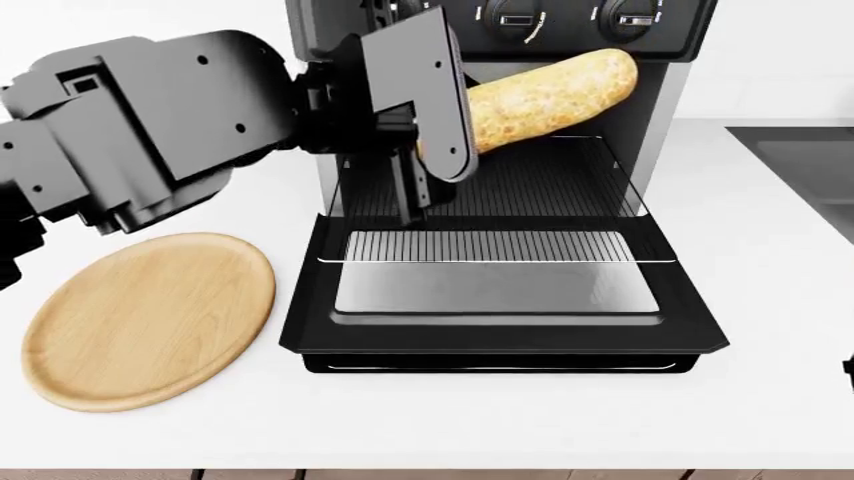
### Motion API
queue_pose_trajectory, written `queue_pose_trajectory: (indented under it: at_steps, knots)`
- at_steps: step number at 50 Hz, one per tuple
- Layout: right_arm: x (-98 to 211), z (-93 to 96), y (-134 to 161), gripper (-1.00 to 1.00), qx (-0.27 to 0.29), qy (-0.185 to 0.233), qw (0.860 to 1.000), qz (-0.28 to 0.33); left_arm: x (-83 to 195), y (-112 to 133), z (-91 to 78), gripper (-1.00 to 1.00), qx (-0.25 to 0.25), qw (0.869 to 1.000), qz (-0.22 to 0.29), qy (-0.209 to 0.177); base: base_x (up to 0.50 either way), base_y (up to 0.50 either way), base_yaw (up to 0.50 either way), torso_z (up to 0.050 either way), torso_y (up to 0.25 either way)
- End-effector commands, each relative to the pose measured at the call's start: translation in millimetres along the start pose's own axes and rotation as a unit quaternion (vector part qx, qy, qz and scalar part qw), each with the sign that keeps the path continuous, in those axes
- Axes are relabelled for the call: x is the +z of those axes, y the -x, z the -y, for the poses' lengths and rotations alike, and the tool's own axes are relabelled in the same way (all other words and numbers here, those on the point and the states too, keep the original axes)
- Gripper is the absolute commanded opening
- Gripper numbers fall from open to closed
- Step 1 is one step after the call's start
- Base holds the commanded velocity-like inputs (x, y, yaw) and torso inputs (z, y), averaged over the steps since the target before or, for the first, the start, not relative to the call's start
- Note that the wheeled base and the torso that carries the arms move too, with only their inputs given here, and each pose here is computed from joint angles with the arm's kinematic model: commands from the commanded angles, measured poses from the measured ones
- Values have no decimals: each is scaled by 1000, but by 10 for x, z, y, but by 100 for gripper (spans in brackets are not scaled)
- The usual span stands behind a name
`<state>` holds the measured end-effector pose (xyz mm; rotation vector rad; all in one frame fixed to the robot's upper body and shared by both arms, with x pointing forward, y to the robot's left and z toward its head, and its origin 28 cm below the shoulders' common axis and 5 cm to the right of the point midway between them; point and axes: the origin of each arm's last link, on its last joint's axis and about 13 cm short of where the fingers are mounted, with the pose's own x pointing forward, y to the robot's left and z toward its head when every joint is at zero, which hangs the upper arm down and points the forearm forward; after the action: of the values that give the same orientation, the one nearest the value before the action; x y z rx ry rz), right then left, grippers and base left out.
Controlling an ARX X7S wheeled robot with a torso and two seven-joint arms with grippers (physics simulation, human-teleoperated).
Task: Place the baguette on the rack of the toaster oven.
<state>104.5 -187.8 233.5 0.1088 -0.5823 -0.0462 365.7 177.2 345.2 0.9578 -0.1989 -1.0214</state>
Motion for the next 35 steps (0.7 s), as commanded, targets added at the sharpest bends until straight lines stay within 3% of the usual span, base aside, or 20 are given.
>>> queue_pose_trajectory:
  at_steps: [1,35]
  knots:
    - [-35,-9,-14,100,-2,-1,1000,-1,-19,-25,-8,-100,-7,999,1,38,0,0,0,0,0]
    - [-41,19,13,100,-5,-1,1000,-2,-99,-100,77,-100,-18,999,-10,37,0,0,0,0,0]
